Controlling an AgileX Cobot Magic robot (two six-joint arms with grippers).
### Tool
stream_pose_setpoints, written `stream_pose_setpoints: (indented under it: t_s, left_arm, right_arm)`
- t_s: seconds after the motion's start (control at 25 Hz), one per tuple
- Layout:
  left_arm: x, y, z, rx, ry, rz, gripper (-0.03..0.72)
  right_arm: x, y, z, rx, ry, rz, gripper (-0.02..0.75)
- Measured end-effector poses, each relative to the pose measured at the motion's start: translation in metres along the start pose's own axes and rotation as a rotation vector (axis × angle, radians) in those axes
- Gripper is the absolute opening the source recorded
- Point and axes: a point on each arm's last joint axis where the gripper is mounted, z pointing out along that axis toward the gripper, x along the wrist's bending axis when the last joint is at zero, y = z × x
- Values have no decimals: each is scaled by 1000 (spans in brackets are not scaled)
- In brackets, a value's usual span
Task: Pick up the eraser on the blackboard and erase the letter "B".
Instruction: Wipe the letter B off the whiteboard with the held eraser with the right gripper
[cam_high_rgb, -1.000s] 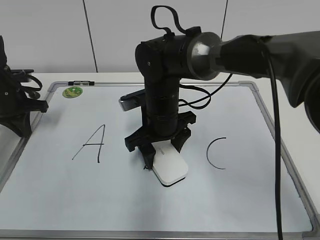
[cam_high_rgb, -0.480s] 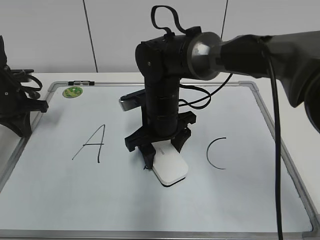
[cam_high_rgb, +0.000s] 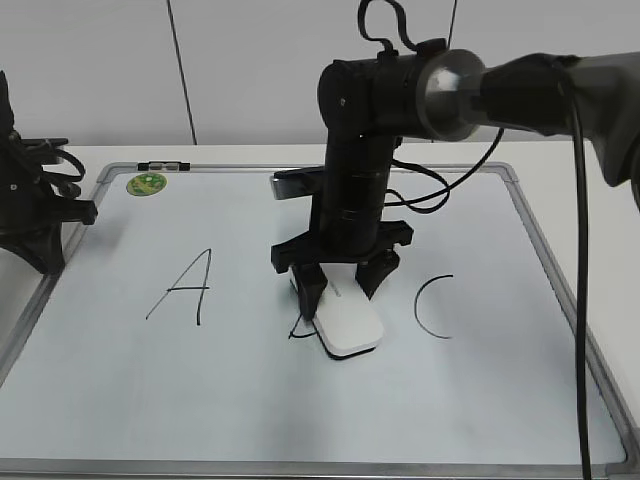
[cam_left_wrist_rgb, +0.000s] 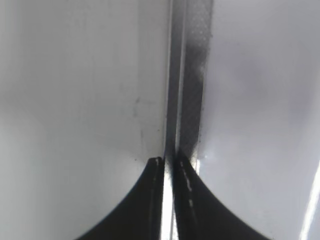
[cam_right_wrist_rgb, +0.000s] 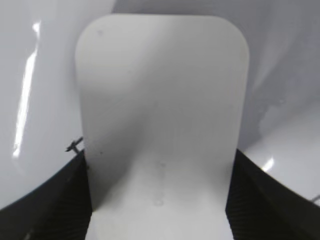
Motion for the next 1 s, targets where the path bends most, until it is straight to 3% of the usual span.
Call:
stream_pose_setpoints:
  t_s: [0.2, 0.44, 1.0]
  left_arm:
    - [0, 0, 0, 0, -1, -1, 25]
    - [0, 0, 0, 0, -3, -2, 25]
    - [0, 0, 0, 2, -3, 0, 25]
  right_arm:
    - [-21, 4, -5, -17, -17, 39, 521]
    - [-22, 4, -5, -19, -21, 40, 521]
    - [13, -1, 1, -15, -87, -62, 521]
